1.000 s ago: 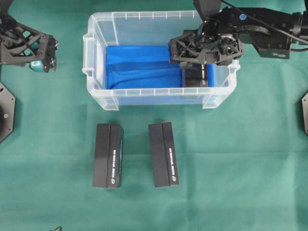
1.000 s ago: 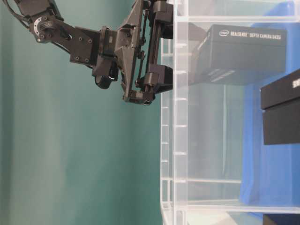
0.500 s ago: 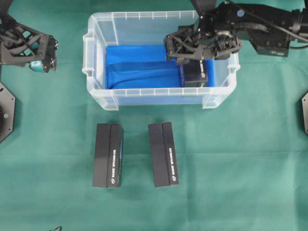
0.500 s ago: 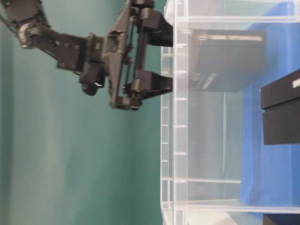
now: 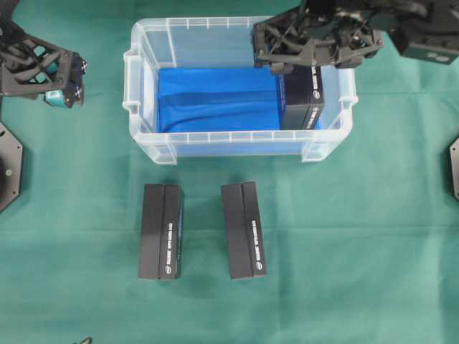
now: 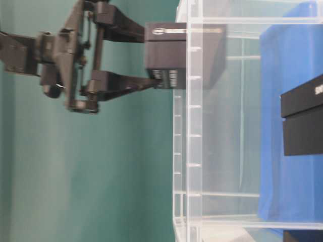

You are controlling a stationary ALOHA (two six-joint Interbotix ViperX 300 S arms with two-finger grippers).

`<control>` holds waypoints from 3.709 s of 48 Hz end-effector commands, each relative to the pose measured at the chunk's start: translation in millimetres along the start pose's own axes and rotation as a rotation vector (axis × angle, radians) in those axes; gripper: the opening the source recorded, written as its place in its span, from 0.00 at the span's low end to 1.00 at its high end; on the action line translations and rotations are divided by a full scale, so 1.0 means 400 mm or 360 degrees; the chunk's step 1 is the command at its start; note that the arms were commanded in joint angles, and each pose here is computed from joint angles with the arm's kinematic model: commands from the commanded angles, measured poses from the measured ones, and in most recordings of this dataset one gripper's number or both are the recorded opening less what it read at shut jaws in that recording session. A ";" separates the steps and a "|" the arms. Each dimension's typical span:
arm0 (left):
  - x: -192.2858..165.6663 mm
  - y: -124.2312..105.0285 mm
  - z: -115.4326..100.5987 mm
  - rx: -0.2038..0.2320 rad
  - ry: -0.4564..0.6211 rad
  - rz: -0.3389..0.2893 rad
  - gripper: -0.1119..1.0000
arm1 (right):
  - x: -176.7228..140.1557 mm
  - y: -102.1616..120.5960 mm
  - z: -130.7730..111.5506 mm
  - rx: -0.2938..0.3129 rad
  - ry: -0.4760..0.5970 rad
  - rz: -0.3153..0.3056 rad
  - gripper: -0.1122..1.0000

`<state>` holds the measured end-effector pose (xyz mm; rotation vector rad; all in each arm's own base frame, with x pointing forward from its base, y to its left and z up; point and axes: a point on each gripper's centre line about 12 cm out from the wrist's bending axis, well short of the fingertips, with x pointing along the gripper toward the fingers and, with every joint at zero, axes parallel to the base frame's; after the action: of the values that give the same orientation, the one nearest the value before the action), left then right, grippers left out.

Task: Take out the box from the case.
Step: 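Lift the gripped right box pair up out of the case, then carry the box pair forward and lower it onto the cloth right of the middle pair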

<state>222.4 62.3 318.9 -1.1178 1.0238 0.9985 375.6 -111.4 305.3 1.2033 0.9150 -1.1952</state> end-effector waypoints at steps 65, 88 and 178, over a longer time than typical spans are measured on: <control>-0.019 -0.004 0.001 -0.0004 -0.0019 -0.0043 0.95 | -0.211 0.014 0.006 -0.0012 -0.0086 0.0134 0.69; -0.019 -0.004 0.001 0.0001 -0.0019 -0.0042 0.95 | -0.215 0.016 -0.010 -0.0042 -0.0093 0.0133 0.69; -0.018 -0.007 -0.007 0.0015 -0.0013 -0.0043 0.95 | -0.257 -0.037 -0.465 -0.0120 -0.0173 0.0022 0.69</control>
<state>223.1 59.9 318.9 -1.1151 1.0270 0.9927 357.1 89.7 365.0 1.0550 0.8747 -1.2139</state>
